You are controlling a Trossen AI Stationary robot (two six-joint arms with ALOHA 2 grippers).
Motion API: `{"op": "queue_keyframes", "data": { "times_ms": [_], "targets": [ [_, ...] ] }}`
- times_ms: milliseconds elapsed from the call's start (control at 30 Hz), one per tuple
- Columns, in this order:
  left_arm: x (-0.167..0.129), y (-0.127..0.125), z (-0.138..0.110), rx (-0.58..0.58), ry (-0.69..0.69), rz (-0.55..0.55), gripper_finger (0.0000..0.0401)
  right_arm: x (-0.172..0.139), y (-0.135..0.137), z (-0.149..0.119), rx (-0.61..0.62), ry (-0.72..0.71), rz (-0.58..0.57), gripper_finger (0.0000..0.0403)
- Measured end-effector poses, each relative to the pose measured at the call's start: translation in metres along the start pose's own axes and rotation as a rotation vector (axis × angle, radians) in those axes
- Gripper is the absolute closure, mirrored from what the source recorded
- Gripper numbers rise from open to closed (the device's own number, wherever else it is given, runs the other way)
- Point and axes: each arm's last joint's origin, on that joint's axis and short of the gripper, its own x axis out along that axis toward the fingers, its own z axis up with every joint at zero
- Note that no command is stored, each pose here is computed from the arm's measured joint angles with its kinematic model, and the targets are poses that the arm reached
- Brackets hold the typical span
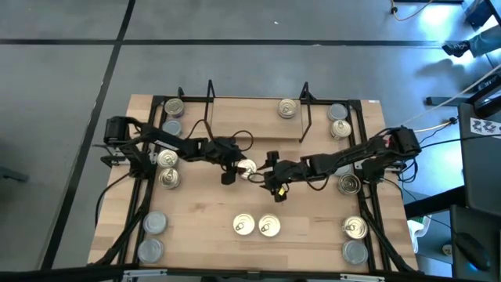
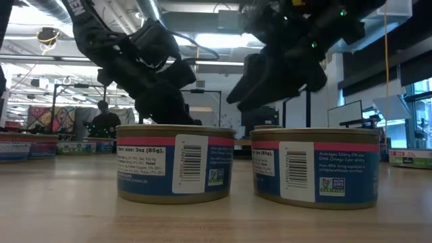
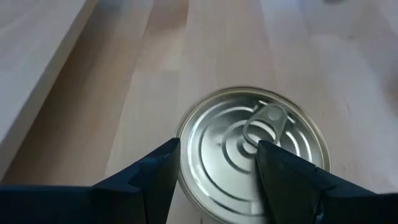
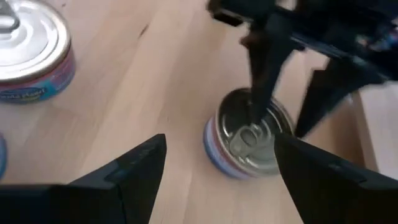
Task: Stack canned seafood by type on shelf
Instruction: Stack the blue and pink tuna can on top of the blue and pink tuna can on the shelf
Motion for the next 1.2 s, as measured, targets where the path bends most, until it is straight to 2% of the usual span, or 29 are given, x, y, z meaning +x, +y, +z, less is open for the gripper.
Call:
{"op": "queue_keyframes", "data": {
  "times_ms": [100,333,500,800,967,1200],
  "targets": [
    [0.002,0.002,-0.001,-0.022,0.000,0.000,0.0187,0.009,0.003,-0.006,-0.075,0.033,0.003,0.0107],
    [0.006,0.013,-0.005,-0.124,-0.008,-0.021,0.0187,0.028,0.007,-0.016,-0.252,0.078,-0.069,0.0107],
    [0.006,0.019,-0.005,-0.166,-0.022,-0.042,0.0187,0.041,0.007,-0.018,-0.348,0.079,-0.166,0.0107],
    [0.005,0.023,-0.006,-0.214,-0.024,-0.038,0.0187,0.060,0.013,-0.032,-0.384,0.136,-0.214,0.0107],
    [0.005,0.023,-0.006,-0.230,-0.025,-0.037,0.0187,0.067,0.013,-0.037,-0.384,0.183,-0.312,0.0107],
    [0.005,0.023,-0.006,-0.242,-0.024,-0.039,0.0187,0.079,0.013,-0.039,-0.453,0.199,-0.350,0.0107]
  ]
}}
